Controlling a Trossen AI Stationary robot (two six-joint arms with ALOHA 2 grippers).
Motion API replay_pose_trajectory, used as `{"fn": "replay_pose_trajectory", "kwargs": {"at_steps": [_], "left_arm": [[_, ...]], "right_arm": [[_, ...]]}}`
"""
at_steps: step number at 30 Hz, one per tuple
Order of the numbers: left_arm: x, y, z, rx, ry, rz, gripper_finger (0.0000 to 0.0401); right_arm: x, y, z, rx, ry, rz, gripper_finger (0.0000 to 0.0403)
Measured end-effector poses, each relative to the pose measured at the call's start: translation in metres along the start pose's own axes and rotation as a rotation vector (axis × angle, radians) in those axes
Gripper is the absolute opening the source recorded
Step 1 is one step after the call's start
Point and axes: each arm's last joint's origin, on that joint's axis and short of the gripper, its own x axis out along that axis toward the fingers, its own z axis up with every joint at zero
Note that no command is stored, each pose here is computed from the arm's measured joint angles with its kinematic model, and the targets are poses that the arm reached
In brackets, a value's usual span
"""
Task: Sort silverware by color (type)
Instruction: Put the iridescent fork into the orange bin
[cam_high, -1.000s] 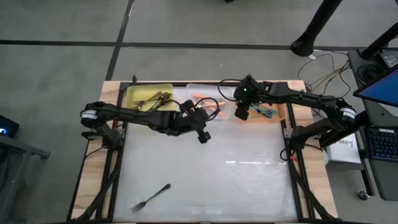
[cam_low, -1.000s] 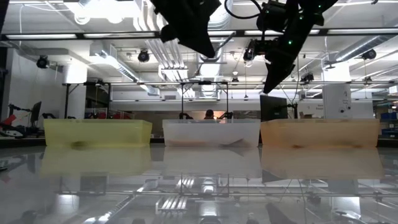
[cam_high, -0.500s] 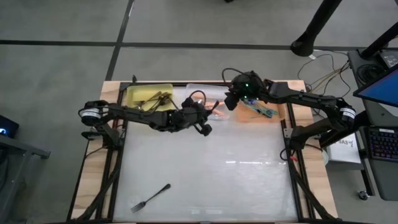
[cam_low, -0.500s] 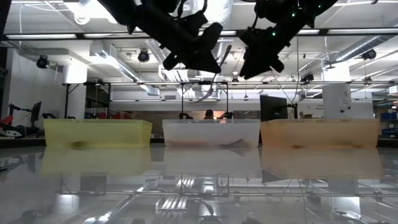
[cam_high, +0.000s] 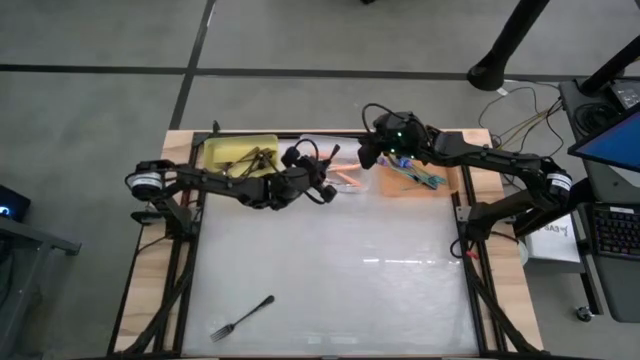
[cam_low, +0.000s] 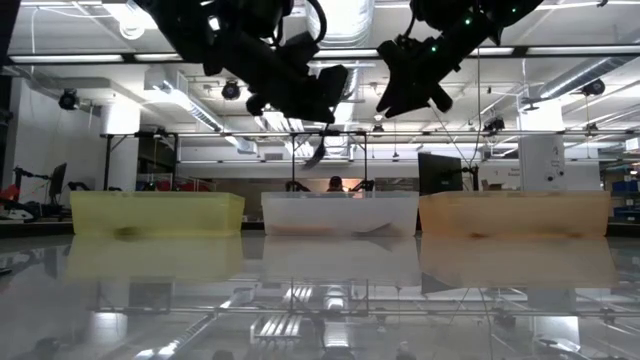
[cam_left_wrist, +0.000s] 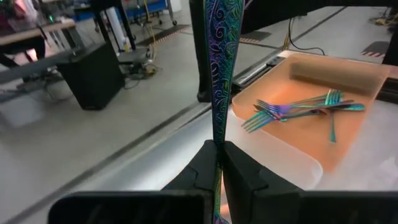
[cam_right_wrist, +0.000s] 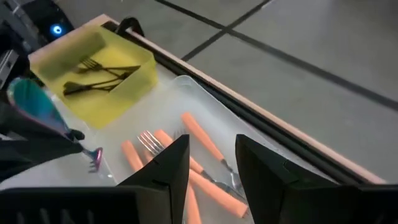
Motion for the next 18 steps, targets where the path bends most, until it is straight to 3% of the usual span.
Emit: {"fn": "replay_pose_trajectory", "kwargs": {"at_steps": [6,18], "left_arm": [[0.004,0.005,0.003,0.006,-0.021,0.017,0.0],[0.004,0.009,-0.006,-0.062,-0.023,0.019,0.0]], "right_arm": [[0.0,0.001,-0.002,0.027,0.029,0.047,0.0121],[-0.002,0.013,0.005,0.084,0.022,0.361,0.0121]]}}
